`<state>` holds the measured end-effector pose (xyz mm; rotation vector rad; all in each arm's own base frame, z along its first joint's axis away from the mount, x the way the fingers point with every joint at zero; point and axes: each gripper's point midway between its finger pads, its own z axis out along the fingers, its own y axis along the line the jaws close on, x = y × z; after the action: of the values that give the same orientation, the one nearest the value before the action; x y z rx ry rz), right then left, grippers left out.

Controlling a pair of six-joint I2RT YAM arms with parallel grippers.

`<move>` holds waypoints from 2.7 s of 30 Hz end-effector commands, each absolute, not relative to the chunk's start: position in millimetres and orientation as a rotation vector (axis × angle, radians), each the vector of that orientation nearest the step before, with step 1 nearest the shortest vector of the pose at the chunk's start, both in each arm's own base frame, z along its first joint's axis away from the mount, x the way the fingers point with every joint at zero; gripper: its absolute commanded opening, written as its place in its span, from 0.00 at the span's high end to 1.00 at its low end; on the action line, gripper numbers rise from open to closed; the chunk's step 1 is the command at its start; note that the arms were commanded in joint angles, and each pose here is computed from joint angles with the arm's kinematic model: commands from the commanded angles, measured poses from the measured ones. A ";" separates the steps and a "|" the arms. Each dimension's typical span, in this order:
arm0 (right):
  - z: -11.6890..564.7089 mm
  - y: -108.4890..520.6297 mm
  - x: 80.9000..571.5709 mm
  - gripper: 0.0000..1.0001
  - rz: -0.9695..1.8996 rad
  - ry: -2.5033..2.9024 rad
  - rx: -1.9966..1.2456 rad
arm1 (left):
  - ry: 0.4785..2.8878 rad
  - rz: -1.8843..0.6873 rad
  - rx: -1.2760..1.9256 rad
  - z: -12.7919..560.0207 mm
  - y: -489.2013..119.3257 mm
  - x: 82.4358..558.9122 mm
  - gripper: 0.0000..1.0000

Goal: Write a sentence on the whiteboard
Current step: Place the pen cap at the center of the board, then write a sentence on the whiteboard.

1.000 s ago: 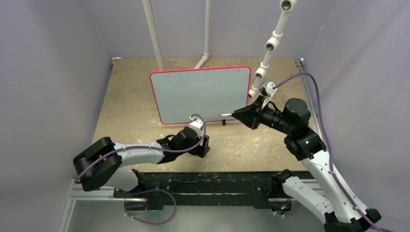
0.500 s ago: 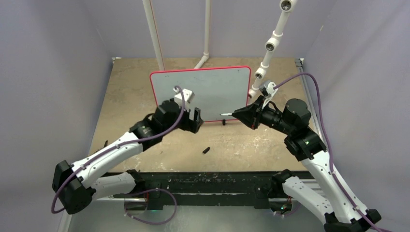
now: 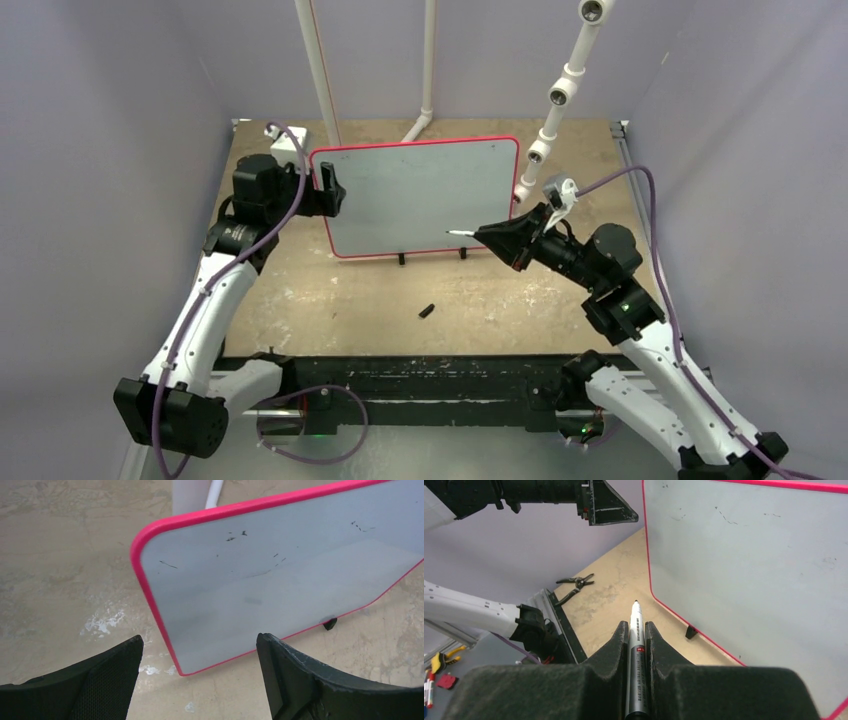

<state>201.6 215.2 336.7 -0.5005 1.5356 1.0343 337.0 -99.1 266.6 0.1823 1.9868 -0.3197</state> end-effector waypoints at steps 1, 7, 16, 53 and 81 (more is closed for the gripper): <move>360.9 223.9 210.2 1.00 1.036 1.430 -0.440 | 1.869 -0.340 0.173 302.3 -84.3 344.1 0.17; 366.4 246.6 212.6 1.00 1.084 1.398 -0.433 | 1.795 -0.383 0.131 308.7 -73.2 354.8 0.17; 379.8 278.7 216.6 1.00 1.103 1.333 -0.382 | 1.721 -0.397 0.188 313.0 -73.0 364.7 0.35; 369.9 415.7 293.8 1.00 0.808 1.260 -0.206 | 1.746 -0.433 0.189 277.5 -74.9 377.5 0.69; 349.0 432.9 323.2 1.00 0.696 1.255 -0.158 | 1.731 -0.603 0.178 272.6 -74.3 387.1 0.70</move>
<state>319.0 436.9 315.7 -0.2328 1.3340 0.6904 384.6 -71.5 262.3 0.1529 1.7794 -0.5723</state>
